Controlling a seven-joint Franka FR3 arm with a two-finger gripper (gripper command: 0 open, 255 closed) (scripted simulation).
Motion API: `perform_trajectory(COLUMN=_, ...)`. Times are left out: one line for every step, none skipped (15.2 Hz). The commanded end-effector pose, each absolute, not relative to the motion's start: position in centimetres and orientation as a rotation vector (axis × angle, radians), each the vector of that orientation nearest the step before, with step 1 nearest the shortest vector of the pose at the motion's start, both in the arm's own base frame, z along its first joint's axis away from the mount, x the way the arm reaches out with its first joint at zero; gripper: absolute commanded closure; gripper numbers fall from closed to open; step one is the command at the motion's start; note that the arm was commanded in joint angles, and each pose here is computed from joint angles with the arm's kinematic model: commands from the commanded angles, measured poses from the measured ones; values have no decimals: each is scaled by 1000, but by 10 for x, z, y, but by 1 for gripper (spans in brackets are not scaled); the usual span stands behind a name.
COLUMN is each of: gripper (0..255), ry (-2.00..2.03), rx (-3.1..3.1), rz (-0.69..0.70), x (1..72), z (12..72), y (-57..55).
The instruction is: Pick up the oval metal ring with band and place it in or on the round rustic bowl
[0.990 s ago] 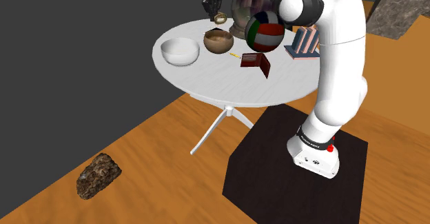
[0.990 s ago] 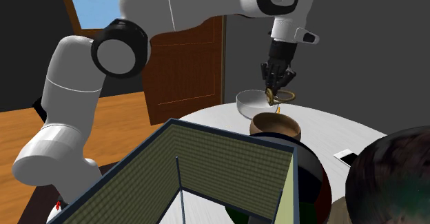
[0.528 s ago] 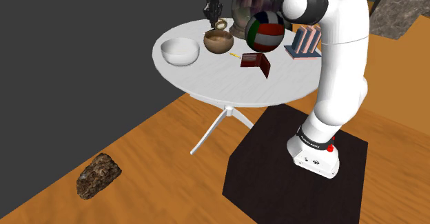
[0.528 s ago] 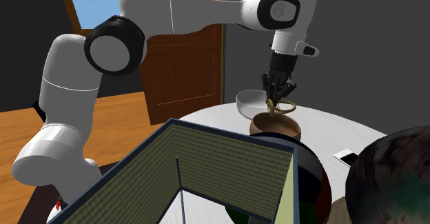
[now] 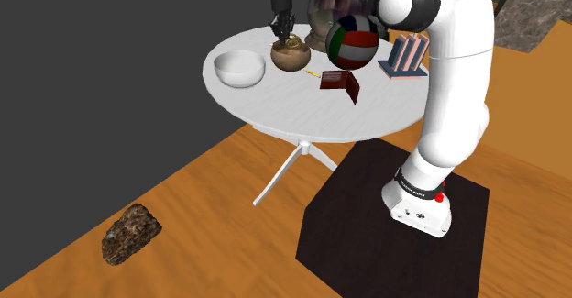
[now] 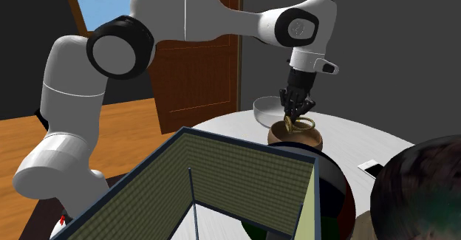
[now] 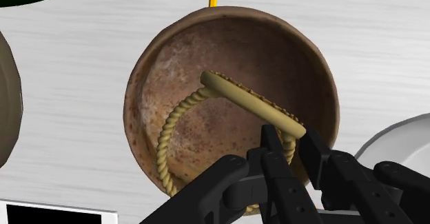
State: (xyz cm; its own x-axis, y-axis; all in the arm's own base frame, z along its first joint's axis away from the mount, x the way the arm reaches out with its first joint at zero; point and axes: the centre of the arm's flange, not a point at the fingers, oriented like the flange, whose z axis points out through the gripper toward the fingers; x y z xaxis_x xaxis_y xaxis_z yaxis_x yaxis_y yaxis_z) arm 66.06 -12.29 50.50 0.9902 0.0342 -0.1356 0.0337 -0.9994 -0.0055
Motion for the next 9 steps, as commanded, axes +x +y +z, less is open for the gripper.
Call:
perform_trajectory(gripper=255, ry=-54, rx=-3131, rz=213, x=660, z=504, y=-123)
perform_trajectory(gripper=255, ry=-54, rx=-3131, rz=213, x=660, z=504, y=-123)
perform_trajectory(gripper=255, ry=-54, rx=-3131, rz=213, x=660, z=504, y=-123)
perform_trajectory(gripper=255, ry=-54, rx=-3131, rz=213, x=660, z=504, y=-123)
perform_trajectory(gripper=255, ry=-54, rx=-3131, rz=213, x=660, z=504, y=-123)
perform_trajectory(gripper=255, ry=-54, rx=-3131, rz=213, x=660, z=504, y=-123)
perform_trajectory(gripper=0, ry=-54, rx=-3131, rz=213, x=660, z=504, y=-123)
perform_trajectory(gripper=0, ry=-54, rx=-3131, rz=213, x=660, z=504, y=-123)
perform_trajectory(gripper=0, ry=-54, rx=-3131, rz=213, x=660, z=504, y=-123)
